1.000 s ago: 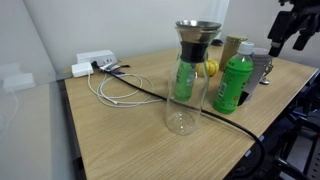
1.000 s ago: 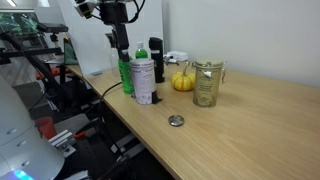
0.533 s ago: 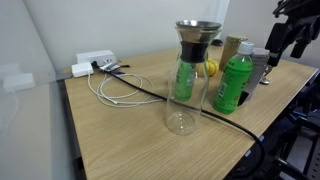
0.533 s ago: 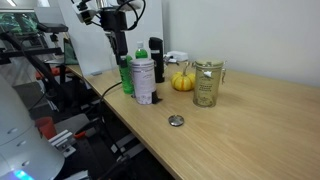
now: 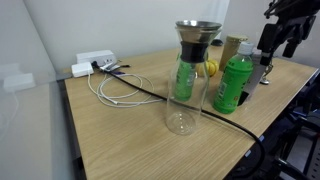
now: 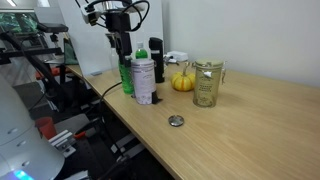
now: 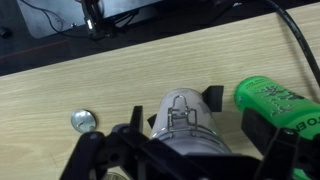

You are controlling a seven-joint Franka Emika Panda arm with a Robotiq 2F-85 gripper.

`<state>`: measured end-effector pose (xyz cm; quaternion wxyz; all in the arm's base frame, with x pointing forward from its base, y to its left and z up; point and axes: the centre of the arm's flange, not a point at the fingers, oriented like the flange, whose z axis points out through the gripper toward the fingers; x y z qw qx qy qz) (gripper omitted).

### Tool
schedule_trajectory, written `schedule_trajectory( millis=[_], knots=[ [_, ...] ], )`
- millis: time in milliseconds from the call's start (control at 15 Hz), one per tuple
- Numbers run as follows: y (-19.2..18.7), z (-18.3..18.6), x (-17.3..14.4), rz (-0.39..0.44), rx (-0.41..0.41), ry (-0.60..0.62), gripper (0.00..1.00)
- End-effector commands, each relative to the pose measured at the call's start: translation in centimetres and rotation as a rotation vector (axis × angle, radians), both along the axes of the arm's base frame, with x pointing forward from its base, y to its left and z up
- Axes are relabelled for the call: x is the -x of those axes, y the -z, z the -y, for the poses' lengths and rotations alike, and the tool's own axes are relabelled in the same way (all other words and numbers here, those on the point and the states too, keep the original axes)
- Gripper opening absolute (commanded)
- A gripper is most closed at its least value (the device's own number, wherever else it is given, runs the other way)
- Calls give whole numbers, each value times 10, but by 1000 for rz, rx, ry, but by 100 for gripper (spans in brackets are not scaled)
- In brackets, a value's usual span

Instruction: Open the metal container

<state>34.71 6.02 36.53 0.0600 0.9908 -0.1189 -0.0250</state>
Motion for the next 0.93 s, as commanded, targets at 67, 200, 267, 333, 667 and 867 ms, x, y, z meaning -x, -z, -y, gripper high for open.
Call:
schedule_trajectory(
  millis=[67,200,267,333,667,867],
  knots=[
    [-2,0,-8,-30,19,-11,100],
    [-4,3,-7,-42,22,-11,100],
    [-4,4,-6,-43,15,-10,100],
    [-4,6,-6,-46,16,-7,100],
    [-1,10,-10,-44,0,6,64],
    [2,12,-10,-46,0,11,60]
  ],
)
